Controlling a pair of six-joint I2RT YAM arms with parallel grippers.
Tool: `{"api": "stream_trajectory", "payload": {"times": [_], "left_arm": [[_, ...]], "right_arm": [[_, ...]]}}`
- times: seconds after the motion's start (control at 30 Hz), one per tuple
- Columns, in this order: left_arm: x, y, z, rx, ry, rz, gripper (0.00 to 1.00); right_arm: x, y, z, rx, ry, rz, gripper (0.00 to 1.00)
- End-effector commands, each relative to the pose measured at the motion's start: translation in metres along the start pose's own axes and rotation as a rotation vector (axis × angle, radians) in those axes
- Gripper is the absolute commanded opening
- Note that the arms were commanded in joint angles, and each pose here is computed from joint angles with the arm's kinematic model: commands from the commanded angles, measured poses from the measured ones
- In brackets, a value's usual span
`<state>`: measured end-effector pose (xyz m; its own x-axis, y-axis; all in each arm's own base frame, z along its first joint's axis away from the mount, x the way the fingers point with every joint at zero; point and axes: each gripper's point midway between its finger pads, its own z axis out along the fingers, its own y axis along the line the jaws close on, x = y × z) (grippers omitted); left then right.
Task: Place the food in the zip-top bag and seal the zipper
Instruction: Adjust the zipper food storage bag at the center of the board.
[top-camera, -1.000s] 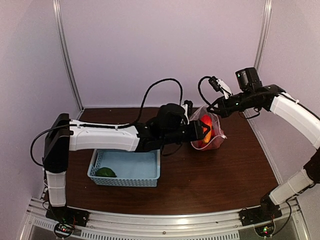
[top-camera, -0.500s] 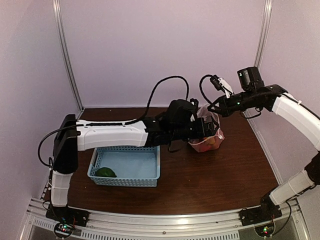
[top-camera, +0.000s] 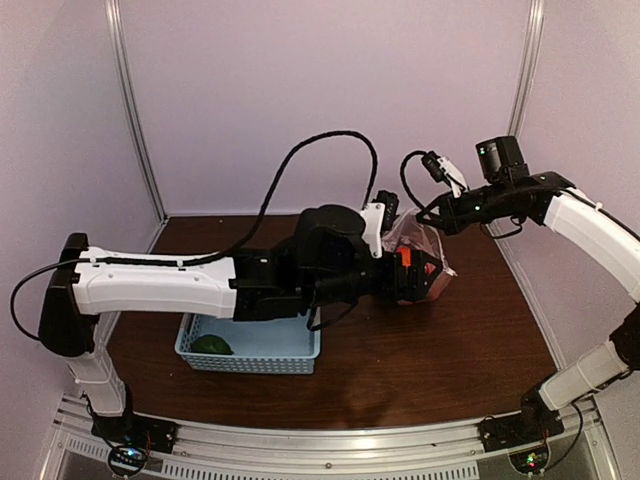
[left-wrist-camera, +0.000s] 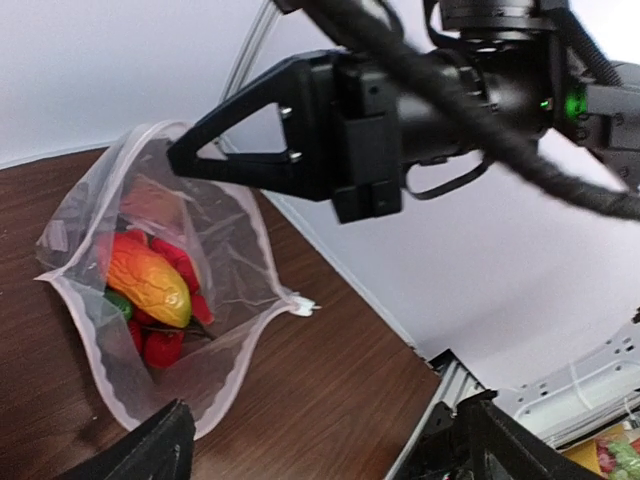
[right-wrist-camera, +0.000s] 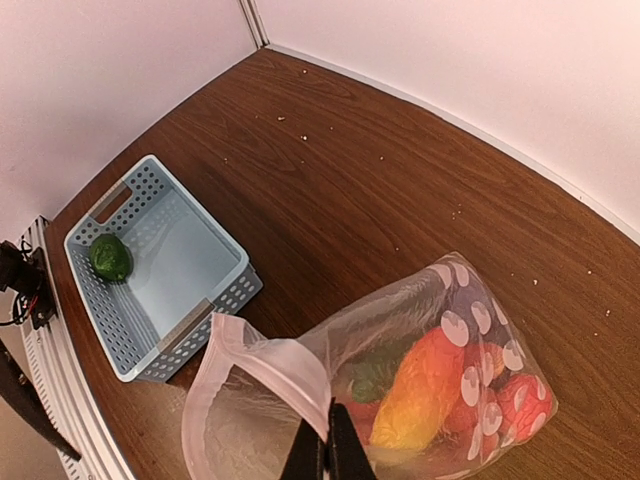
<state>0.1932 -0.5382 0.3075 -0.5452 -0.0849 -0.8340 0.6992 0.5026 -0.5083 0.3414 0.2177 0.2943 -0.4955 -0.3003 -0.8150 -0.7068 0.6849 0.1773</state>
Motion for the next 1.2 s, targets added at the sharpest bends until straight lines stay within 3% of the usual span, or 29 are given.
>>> {"api": "stream_trajectory", "payload": {"times": [0.0,0.1,0.2,0.27,0.6,0.8,0.9,0.97,1.03,1.17], "left_arm": [[0.025,0.067,0.004,-0.286,0.032,0.045,0.93],[0.032,0.093,0.001,-0.403,0.03,-0.015,0.72],[0.035,0.107,0.004,-0.359,0.016,-0.13,0.43],[0.036,0.116,0.01,-0.322,0.016,-0.187,0.34],[0.044,0.122,0.062,-0.179,0.084,-0.234,0.27],[0.042,0.119,0.064,-0.181,0.08,-0.262,0.25],[0.044,0.124,0.063,-0.214,0.091,-0.27,0.04],[0.043,0.135,0.067,-0.25,0.089,-0.274,0.01],[0.03,0.145,0.078,-0.263,0.085,-0.279,0.0],[-0.057,0.126,0.106,-0.25,-0.047,-0.183,0.0]], "right_arm": [[0.003,-0.002,0.005,-0.007,-0.005,-0.001,0.0],[0.005,-0.001,0.006,-0.017,0.001,0.003,0.0],[0.009,0.001,0.008,-0.027,0.008,0.005,0.0],[0.014,0.002,0.012,-0.038,0.02,0.01,0.0],[0.028,0.001,0.025,-0.048,0.051,0.023,0.0],[0.027,-0.001,0.027,-0.035,0.051,0.023,0.0],[0.024,-0.004,0.025,-0.022,0.047,0.016,0.0],[0.017,-0.011,0.024,0.022,0.045,0.003,0.0],[0.003,-0.029,0.019,0.109,0.046,-0.017,0.0],[-0.055,-0.093,-0.02,0.304,-0.004,0.046,0.0]]}}
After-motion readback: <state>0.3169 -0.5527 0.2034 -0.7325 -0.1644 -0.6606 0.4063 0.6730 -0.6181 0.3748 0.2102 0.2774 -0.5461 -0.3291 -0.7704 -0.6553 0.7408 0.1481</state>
